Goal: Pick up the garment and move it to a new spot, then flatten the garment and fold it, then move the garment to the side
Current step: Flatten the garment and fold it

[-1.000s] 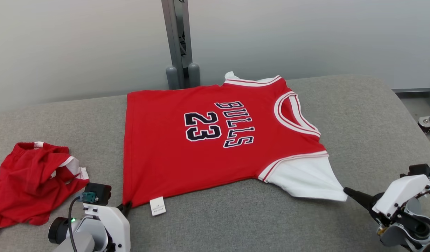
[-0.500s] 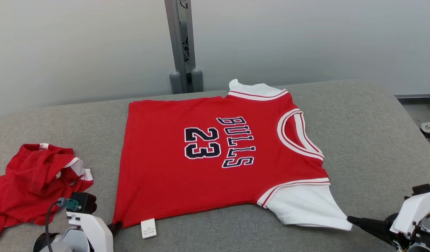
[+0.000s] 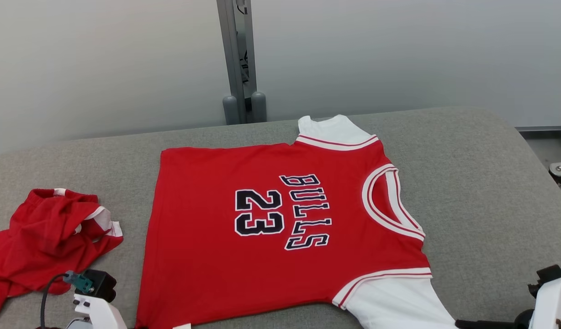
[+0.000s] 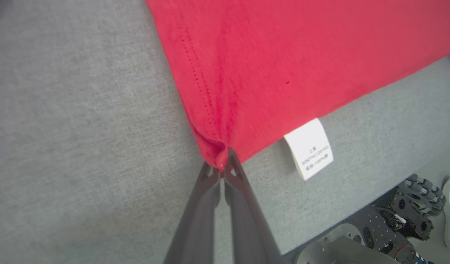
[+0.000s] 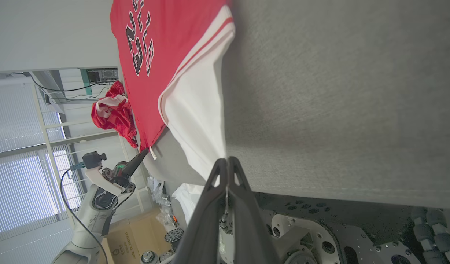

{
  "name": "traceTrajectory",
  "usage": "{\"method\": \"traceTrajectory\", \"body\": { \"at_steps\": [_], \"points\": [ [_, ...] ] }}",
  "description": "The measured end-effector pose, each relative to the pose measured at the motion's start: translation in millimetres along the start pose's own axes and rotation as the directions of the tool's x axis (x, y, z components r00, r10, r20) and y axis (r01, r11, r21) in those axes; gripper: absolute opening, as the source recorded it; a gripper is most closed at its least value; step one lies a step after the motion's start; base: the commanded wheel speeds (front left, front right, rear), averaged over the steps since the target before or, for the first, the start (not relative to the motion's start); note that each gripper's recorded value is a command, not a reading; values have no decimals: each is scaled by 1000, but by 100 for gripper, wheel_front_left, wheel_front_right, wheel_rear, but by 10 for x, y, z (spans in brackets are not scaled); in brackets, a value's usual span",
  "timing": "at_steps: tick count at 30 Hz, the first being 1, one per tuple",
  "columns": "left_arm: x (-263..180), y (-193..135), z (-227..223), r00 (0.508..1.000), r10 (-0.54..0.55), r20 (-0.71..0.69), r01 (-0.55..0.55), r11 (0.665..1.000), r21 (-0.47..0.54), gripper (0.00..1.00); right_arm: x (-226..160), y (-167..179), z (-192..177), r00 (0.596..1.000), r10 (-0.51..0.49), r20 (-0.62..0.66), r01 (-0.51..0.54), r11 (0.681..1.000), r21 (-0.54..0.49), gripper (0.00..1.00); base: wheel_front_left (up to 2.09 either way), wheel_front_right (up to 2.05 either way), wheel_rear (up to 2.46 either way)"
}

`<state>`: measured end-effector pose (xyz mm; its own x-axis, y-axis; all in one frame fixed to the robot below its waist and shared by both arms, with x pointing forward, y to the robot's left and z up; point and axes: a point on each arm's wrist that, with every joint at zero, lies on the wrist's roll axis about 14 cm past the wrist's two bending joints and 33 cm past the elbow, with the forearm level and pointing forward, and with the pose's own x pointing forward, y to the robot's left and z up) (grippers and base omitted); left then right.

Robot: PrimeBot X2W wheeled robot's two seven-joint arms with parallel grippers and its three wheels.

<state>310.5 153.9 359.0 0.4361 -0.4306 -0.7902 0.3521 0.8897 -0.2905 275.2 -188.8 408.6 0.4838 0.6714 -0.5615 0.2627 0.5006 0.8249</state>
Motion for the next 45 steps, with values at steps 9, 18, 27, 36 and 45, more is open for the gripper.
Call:
{"method": "traceTrajectory", "body": {
  "at_steps": [9, 18, 27, 36, 45],
  "points": [
    [-196, -11, -224, 991, -32, -131, 36, 999, 27, 0, -101, -49, -265, 998, 2, -61, -2, 1000, -11, 0, 0, 0, 0],
    [-300, -148, -269, 983, -54, -173, 60, 998, 34, 0, -154, 15, -394, 998, 44, -50, -43, 999, 14, 0, 0, 0, 0],
    [-348, -213, 79, 994, -79, -69, 76, 996, -46, 0, -90, 443, -139, 987, 158, 28, -158, 987, -7, 0, 0, 0, 0],
    [-373, -252, 491, 994, -100, 45, 104, 990, -94, 0, -20, 756, 248, 971, 211, 116, -205, 977, -59, 0, 0, 0, 0],
    [-201, -98, 799, 990, -46, 134, 71, 981, -182, 0, 151, 936, 748, 951, 225, 211, -214, 974, -73, 0, 0, 0, 0]
  ]
}}
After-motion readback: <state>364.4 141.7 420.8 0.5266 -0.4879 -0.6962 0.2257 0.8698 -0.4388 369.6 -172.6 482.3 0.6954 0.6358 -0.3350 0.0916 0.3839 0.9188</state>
